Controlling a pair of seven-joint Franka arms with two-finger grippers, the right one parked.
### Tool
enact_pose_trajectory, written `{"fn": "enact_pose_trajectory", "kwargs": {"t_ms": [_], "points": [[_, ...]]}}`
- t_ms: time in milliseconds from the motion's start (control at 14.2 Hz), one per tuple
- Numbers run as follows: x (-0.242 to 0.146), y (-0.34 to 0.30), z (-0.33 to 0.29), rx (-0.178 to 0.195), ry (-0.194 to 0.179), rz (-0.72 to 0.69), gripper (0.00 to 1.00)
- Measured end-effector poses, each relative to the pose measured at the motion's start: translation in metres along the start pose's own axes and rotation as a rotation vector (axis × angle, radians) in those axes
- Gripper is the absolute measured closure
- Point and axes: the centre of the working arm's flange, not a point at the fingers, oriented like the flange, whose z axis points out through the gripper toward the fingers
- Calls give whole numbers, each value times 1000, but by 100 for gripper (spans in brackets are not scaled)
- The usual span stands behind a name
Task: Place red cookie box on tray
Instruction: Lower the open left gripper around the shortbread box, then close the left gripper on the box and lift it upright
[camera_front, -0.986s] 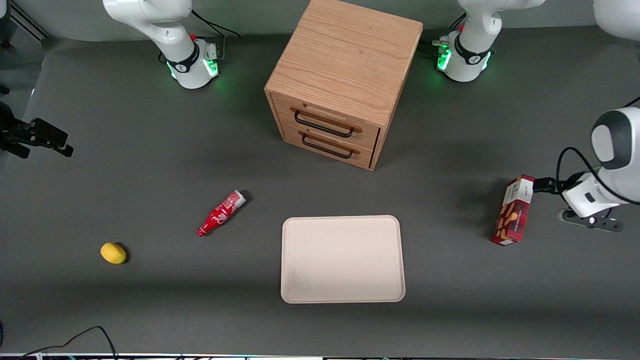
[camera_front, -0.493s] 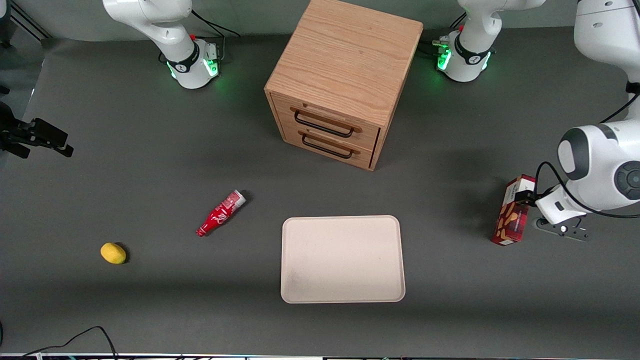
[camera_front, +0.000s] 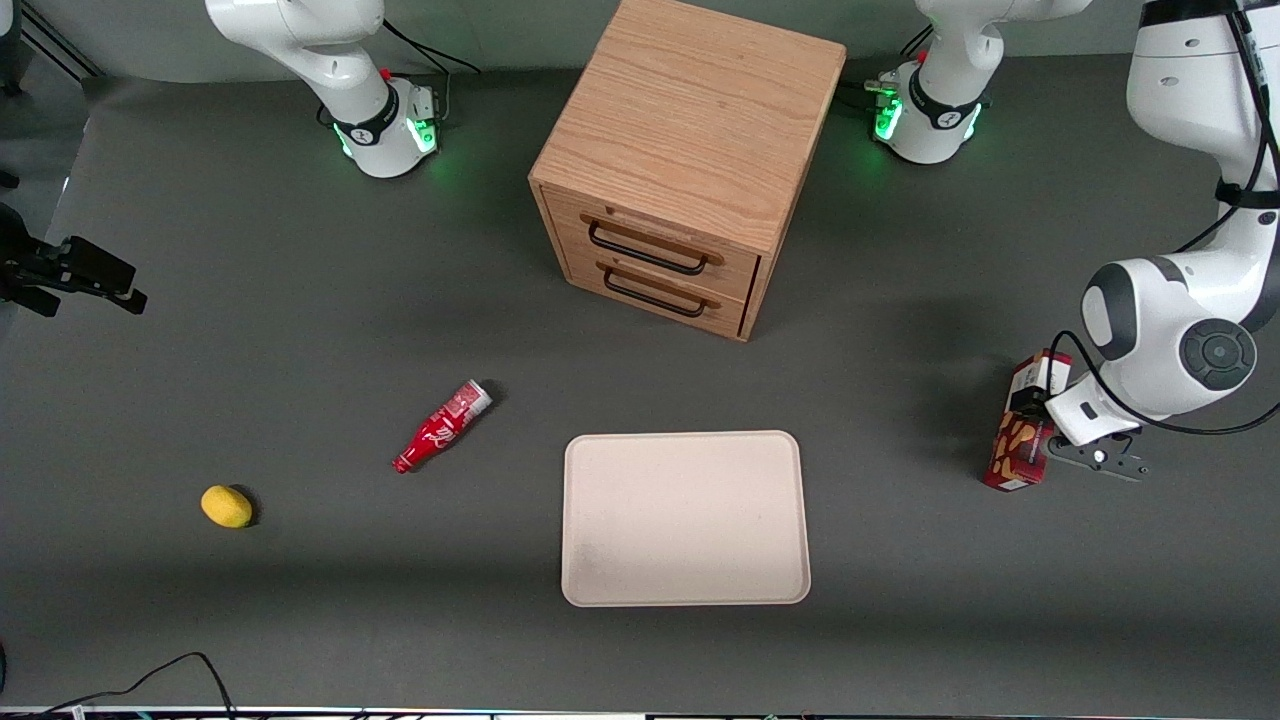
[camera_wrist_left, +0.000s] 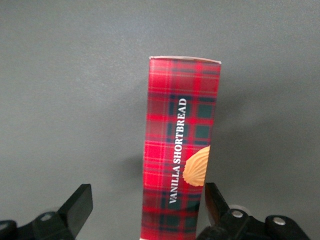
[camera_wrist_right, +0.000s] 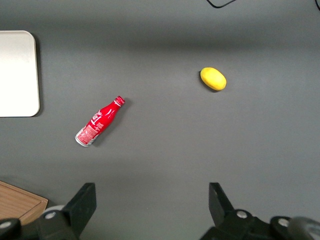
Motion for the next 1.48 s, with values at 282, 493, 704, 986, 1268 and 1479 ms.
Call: {"fn": "enact_pose_trajectory", "kwargs": {"t_ms": [282,493,704,986,1268,1479], "points": [[-1,4,11,-2,24,-7,0],[-3,5,14,-2,23,-8,0],[-3,5,14,-2,23,-9,1],[-3,5,14,-3,24,-8,21],[-1,8,13,-5,26,-2,64],[-1,9,13,-5,26,-2,66]]}}
